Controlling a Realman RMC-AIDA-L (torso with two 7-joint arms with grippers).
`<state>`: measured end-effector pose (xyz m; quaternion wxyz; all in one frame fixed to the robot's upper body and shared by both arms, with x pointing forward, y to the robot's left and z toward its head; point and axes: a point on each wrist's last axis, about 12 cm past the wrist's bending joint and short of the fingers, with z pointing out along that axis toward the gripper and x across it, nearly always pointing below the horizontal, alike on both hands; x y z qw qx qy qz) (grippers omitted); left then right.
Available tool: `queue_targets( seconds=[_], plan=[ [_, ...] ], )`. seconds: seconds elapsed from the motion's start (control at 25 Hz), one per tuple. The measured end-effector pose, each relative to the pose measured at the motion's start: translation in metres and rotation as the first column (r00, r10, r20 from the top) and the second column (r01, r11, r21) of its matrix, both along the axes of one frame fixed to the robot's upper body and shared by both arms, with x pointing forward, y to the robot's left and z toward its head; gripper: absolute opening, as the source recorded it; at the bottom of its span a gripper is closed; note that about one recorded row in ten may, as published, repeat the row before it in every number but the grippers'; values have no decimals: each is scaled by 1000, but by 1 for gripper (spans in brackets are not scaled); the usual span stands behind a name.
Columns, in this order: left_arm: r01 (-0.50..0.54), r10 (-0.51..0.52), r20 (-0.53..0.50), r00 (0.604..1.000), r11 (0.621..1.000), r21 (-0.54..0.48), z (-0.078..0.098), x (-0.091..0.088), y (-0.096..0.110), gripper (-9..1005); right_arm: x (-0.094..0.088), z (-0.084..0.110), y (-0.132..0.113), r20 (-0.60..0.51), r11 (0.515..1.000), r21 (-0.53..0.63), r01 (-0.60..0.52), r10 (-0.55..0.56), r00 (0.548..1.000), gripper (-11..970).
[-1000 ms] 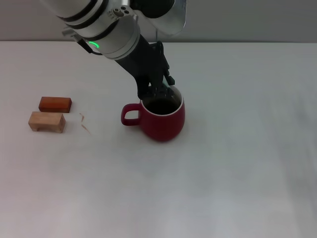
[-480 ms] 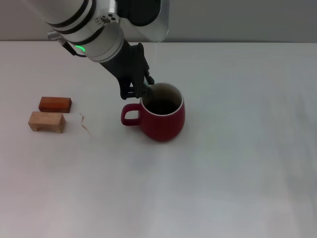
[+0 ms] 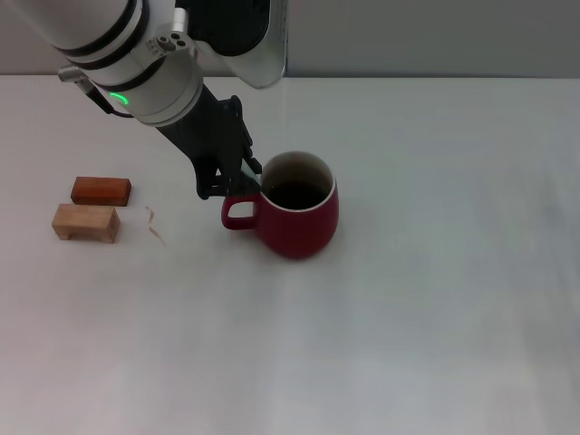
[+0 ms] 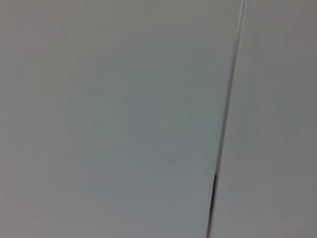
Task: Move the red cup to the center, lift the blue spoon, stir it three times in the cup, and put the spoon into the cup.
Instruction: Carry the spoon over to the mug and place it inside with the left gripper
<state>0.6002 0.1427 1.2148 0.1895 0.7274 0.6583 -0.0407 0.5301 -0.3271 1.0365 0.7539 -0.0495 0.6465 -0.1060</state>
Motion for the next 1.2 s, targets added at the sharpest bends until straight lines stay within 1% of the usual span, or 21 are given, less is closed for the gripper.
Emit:
queue_targets(
  seconds=[0.16,0.2,0.24,0.36,0.48,0.6,0.92,1.2],
  plan=[
    [20,-20,-12,1000,1000,-18,3,-3,-5,179,0,0,0,1,1000,0,-1,1,1000,732],
    [37,-38,-22,999,998,-47,4,-5,-9,179,1,0,0,0,1000,0,-1,1,1000,732],
    [37,-38,-22,999,998,-47,4,-5,-9,179,1,0,0,0,1000,0,-1,1,1000,732],
    [56,-58,-26,998,995,-88,5,-6,-14,179,0,0,0,0,1000,0,-1,1,1000,732],
    [64,-65,-2,998,991,-114,7,-4,-18,179,0,0,0,-1,1000,0,0,0,1000,732],
    [59,-54,38,998,990,-129,3,0,-20,179,-1,0,0,0,1000,0,1,-1,1000,732],
    [26,-17,75,997,993,-119,-2,6,-17,179,-2,0,-1,2,1000,0,2,-2,1000,731],
    [-15,22,81,996,996,-89,-6,7,-6,179,-2,0,-2,2,1000,-2,4,-4,1000,732]
  ],
)
